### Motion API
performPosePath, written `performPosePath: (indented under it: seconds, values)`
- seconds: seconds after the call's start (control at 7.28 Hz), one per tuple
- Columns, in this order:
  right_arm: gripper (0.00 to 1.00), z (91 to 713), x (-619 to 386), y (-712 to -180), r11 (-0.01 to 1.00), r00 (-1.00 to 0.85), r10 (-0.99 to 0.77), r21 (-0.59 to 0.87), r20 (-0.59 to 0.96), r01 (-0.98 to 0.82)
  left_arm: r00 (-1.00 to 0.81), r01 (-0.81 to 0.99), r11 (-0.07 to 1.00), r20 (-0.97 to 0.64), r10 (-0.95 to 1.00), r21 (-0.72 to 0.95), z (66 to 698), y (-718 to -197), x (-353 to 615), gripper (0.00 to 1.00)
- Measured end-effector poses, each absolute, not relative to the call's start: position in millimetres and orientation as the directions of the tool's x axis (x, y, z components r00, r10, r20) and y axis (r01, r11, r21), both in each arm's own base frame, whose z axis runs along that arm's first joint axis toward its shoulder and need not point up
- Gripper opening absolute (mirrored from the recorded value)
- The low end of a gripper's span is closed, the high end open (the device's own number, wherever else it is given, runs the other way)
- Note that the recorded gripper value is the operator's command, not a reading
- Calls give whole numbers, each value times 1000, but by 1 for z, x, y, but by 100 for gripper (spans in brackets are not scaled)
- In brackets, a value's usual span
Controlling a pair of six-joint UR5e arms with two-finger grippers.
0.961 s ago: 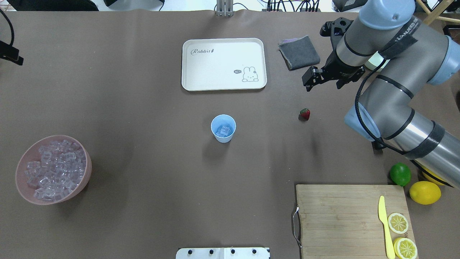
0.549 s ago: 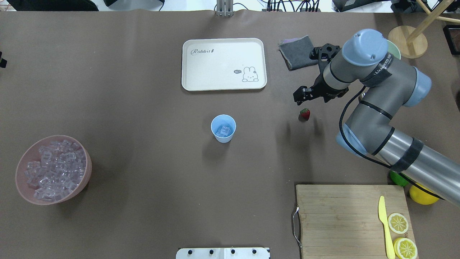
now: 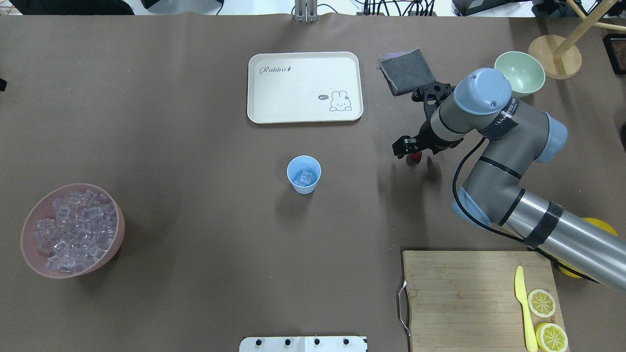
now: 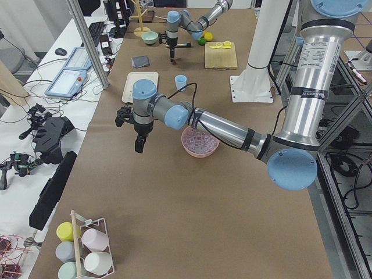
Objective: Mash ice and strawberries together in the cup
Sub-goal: 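Lower the right gripper onto the red strawberry and grasp it, then carry the strawberry with the right gripper over the light-blue cup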
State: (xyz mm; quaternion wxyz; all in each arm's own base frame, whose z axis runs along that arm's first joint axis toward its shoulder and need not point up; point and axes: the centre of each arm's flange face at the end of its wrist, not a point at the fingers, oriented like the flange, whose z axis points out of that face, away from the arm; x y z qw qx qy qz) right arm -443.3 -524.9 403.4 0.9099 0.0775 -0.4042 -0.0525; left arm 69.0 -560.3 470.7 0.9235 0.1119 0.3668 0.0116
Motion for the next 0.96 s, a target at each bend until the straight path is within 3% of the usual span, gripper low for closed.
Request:
performPosePath:
  seconds: [0.69, 0.96]
  values:
    - [94, 404, -443, -527, 979, 682, -158, 201, 714, 17, 721, 63, 976, -686, 101, 209, 472, -556, 66, 98]
    - [67, 404, -441, -529, 978, 691, -156, 210, 706, 6, 720, 63, 976, -686, 101, 210, 471, -557, 66, 98]
